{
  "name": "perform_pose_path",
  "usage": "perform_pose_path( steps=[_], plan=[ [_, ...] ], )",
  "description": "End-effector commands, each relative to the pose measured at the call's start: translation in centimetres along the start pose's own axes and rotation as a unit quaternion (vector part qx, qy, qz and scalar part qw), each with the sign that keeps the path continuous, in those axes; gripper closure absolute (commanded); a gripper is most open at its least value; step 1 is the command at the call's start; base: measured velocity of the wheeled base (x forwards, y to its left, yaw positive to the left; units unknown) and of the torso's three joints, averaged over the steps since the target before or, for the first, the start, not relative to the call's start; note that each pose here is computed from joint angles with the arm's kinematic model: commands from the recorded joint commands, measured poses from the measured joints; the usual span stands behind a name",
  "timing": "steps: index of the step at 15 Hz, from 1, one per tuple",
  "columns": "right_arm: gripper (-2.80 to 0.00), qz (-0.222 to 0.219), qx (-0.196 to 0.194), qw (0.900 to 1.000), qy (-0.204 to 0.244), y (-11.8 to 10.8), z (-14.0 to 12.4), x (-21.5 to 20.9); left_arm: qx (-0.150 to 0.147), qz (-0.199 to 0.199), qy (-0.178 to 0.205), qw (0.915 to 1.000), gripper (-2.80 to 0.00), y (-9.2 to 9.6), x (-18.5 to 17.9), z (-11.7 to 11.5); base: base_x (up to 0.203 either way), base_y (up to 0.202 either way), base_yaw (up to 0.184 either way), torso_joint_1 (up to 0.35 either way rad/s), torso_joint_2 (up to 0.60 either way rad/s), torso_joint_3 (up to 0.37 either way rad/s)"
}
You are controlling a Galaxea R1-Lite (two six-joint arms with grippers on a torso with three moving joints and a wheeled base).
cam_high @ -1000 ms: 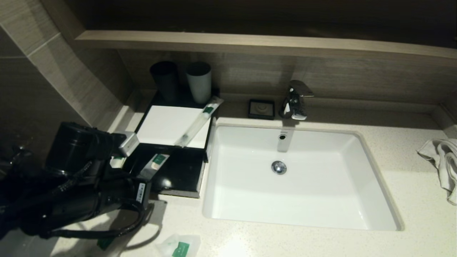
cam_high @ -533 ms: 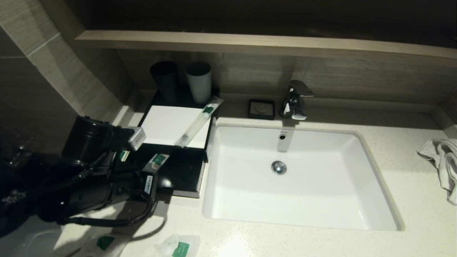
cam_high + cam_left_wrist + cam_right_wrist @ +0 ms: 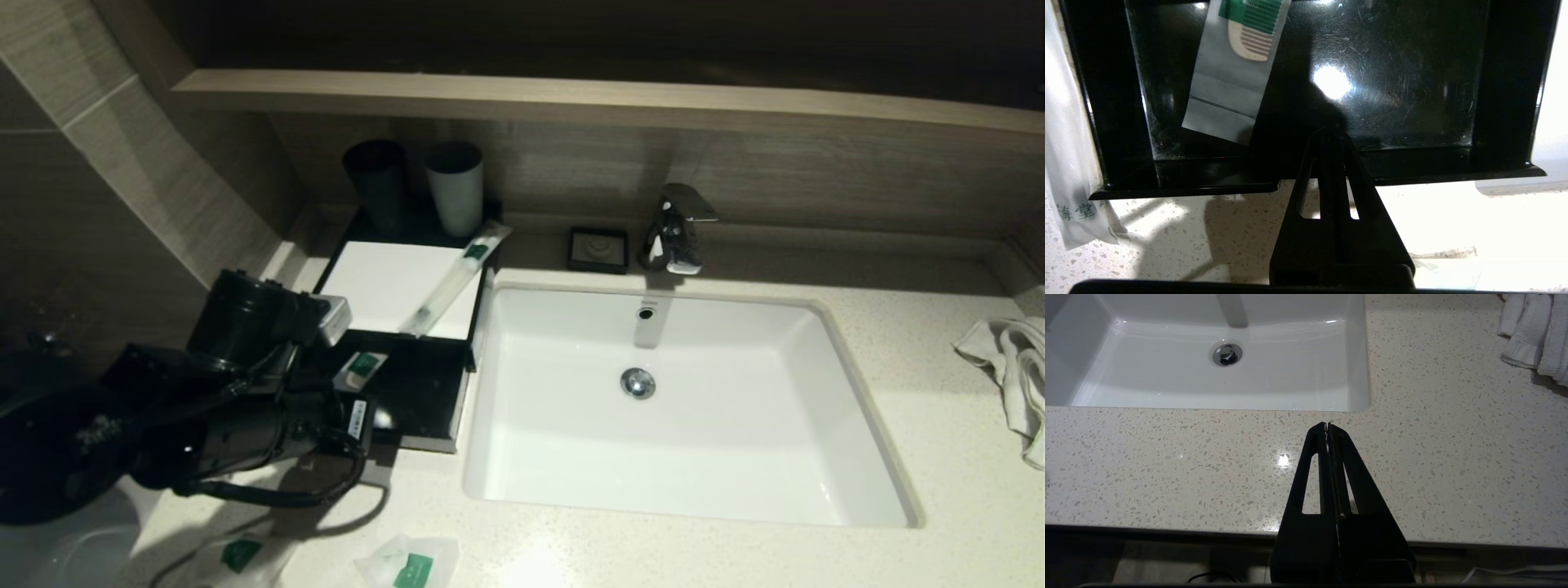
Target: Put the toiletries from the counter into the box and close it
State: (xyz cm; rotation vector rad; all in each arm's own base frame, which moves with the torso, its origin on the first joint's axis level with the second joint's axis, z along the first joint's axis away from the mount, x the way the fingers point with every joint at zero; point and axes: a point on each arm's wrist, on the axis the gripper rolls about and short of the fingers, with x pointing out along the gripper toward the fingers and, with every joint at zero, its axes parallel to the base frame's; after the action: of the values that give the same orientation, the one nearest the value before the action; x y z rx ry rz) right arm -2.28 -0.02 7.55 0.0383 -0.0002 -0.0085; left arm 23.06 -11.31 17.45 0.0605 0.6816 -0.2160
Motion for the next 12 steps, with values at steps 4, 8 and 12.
perform_pose_path(
  steps=[4, 8, 12],
  plan=[
    [0.00, 0.000, 0.000, 1.000, 0.001, 0.00, -0.04, 0.01, 0.001, 0.002, 0.013, 0.9999, 0.00, -0.11, 0.72, -0.19, 0.000, 0.000, 0.000, 0.000, 0.00, 0.000],
    [0.00, 0.000, 0.000, 1.000, 0.001, 0.00, -0.04, 0.01, 0.003, 0.004, 0.022, 0.9997, 0.00, -0.07, 0.71, -0.38, 0.000, 0.000, 0.000, 0.000, 0.00, 0.000],
    [0.00, 0.000, 0.000, 1.000, 0.001, 0.00, -0.04, 0.01, 0.005, 0.006, 0.034, 0.9994, 0.00, 0.05, 0.30, -0.63, 0.000, 0.000, 0.000, 0.000, 0.00, 0.000]
  ],
)
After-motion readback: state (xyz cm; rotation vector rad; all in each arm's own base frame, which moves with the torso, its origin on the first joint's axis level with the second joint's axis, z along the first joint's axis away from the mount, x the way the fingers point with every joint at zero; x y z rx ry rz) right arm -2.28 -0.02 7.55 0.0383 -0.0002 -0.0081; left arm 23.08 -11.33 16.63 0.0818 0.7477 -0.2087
